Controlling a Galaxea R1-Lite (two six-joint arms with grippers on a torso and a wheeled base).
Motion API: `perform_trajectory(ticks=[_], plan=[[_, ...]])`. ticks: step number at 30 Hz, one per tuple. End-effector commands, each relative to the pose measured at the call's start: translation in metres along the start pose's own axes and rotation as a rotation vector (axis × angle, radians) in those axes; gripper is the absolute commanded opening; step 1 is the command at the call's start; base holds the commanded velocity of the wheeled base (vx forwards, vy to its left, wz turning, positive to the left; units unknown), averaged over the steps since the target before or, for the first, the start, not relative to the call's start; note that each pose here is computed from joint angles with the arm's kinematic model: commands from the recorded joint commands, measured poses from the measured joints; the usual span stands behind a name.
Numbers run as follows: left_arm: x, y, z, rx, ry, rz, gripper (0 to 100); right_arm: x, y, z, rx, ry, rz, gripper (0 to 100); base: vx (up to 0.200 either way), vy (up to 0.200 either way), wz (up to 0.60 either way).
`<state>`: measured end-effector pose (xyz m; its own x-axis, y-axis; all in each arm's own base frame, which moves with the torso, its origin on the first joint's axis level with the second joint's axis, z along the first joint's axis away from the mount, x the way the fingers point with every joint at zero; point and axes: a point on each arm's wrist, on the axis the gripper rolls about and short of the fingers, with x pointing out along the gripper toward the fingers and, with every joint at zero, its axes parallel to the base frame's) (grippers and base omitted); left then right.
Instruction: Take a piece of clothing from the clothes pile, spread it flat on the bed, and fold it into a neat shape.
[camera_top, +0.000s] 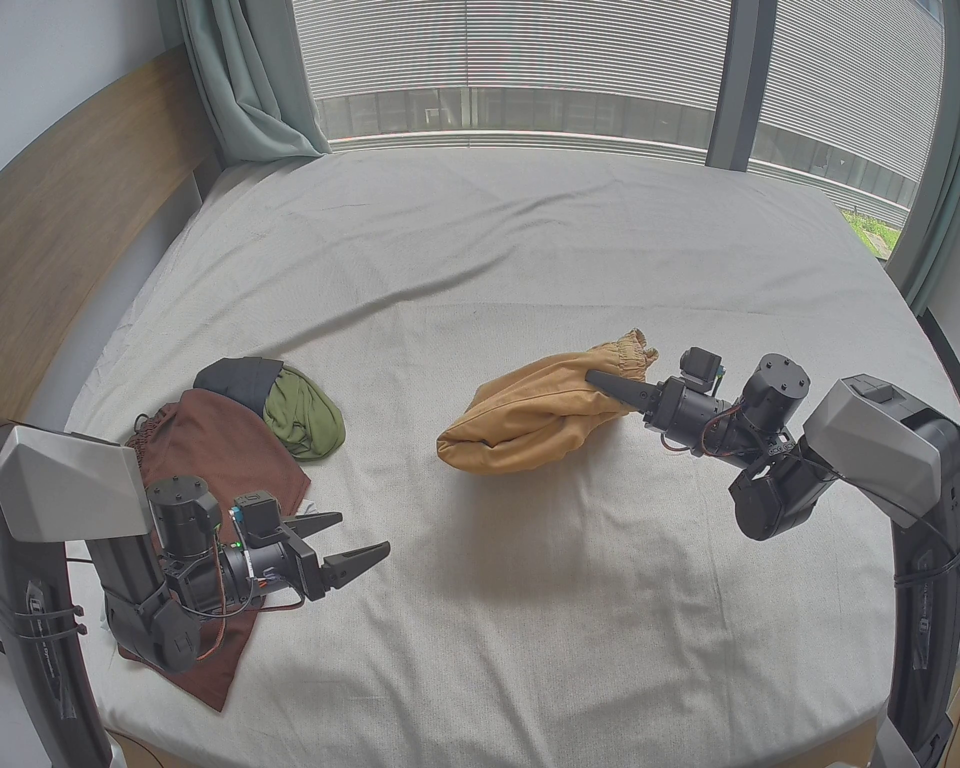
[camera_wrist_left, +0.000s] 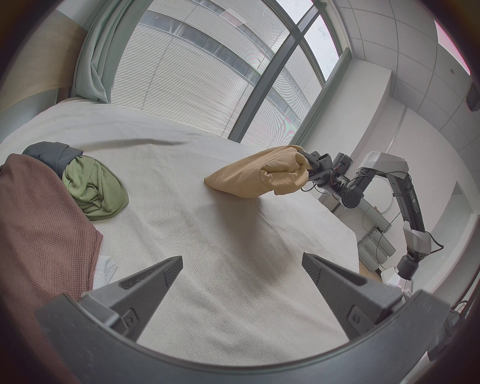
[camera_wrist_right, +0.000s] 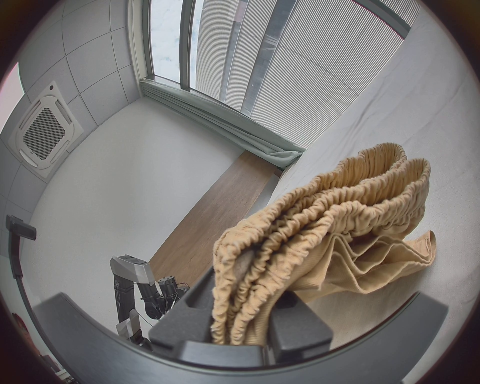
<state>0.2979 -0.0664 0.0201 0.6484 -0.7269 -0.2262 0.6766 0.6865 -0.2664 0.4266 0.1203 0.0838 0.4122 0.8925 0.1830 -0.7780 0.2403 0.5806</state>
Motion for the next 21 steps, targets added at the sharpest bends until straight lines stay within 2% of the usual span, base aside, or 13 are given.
perform_trajectory(ticks=[1, 11, 21], plan=[[0.000, 0.000, -0.001, -0.003, 0.003, 0.000, 100, 0.005, -0.002, 0.006, -0.021, -0.010, 0.016, 0, 0.000, 0.000, 0.00], [0.002, -0.001, -0.004, -0.006, 0.011, -0.008, 100, 0.020, -0.012, 0.029, -0.068, -0.047, 0.036, 0, 0.000, 0.000, 0.00], [0.002, -0.001, -0.004, -0.007, 0.013, -0.008, 100, 0.026, -0.021, 0.040, -0.085, -0.059, 0.039, 0, 0.000, 0.000, 0.00]])
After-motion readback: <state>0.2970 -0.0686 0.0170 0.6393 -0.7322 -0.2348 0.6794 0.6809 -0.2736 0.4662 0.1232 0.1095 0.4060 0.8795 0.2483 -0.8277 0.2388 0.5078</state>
